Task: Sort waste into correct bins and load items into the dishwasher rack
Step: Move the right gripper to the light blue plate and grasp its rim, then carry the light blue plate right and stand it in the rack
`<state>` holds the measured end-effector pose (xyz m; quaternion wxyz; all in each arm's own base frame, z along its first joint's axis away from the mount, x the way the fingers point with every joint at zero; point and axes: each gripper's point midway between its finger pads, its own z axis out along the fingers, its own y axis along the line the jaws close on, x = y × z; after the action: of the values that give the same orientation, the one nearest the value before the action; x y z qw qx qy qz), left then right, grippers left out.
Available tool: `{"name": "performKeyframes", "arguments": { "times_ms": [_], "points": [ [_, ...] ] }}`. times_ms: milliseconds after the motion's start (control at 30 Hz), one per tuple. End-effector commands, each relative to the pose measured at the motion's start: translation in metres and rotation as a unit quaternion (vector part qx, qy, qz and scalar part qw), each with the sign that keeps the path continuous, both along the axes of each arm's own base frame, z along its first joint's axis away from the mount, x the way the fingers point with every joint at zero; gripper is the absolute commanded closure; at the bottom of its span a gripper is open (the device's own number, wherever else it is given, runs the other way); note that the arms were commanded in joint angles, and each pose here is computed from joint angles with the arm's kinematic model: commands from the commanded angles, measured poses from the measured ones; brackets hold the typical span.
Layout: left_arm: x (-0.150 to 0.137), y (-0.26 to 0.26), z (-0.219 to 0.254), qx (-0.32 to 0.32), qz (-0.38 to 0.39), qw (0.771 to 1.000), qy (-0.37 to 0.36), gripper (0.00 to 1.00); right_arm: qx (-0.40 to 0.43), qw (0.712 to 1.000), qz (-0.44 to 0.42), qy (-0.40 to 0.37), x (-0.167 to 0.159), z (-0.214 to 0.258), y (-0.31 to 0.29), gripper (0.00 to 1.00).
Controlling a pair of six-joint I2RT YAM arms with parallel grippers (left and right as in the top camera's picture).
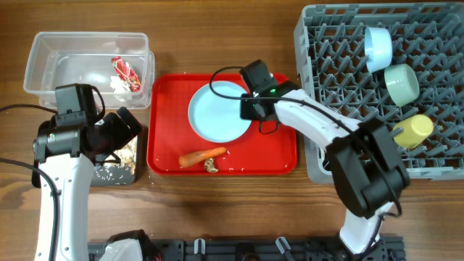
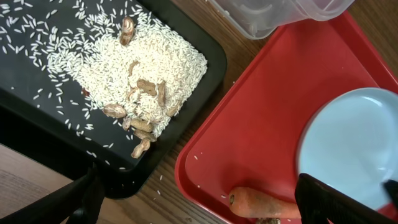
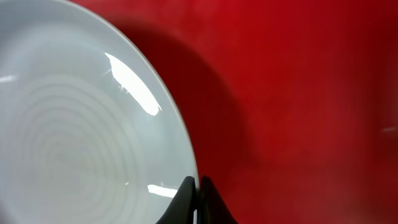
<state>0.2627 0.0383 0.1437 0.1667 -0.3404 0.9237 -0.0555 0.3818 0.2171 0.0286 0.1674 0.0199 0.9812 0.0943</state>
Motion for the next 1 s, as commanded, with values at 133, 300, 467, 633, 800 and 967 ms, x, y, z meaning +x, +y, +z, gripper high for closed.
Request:
{"name": "performKeyframes", "arguments": {
  "times_ms": [133, 300, 467, 633, 800, 967],
  "points": [
    [0.000, 0.000, 0.003, -0.005, 0.006, 1.000, -0.006, 0.00, -0.037, 0.979, 0.012, -0.201, 0.026, 0.157, -0.059, 0.96],
    [0.000, 0.000, 0.003, -0.005, 0.006, 1.000, -0.005, 0.00, -0.260, 0.907, -0.081, -0.320, 0.023, 0.251, -0.168, 0.96],
    [0.000, 0.000, 0.003, -0.005, 0.006, 1.000, -0.005, 0.00, -0.508, 0.789, -0.174, -0.298, 0.002, 0.309, -0.254, 0.96],
    [0.000, 0.000, 0.003, -0.005, 0.006, 1.000, -0.005, 0.00, -0.532, 0.775, -0.199, -0.277, 0.002, 0.306, -0.275, 0.96],
    [0.000, 0.000, 0.003, -0.005, 0.006, 1.000, -0.005, 0.00, -0.552, 0.781, -0.165, -0.239, 0.018, 0.269, -0.272, 0.96],
    [0.000, 0.000, 0.003, -0.005, 0.006, 1.000, -0.005, 0.00, -0.565, 0.786, -0.141, -0.206, 0.035, 0.231, -0.267, 0.96]
  ]
}}
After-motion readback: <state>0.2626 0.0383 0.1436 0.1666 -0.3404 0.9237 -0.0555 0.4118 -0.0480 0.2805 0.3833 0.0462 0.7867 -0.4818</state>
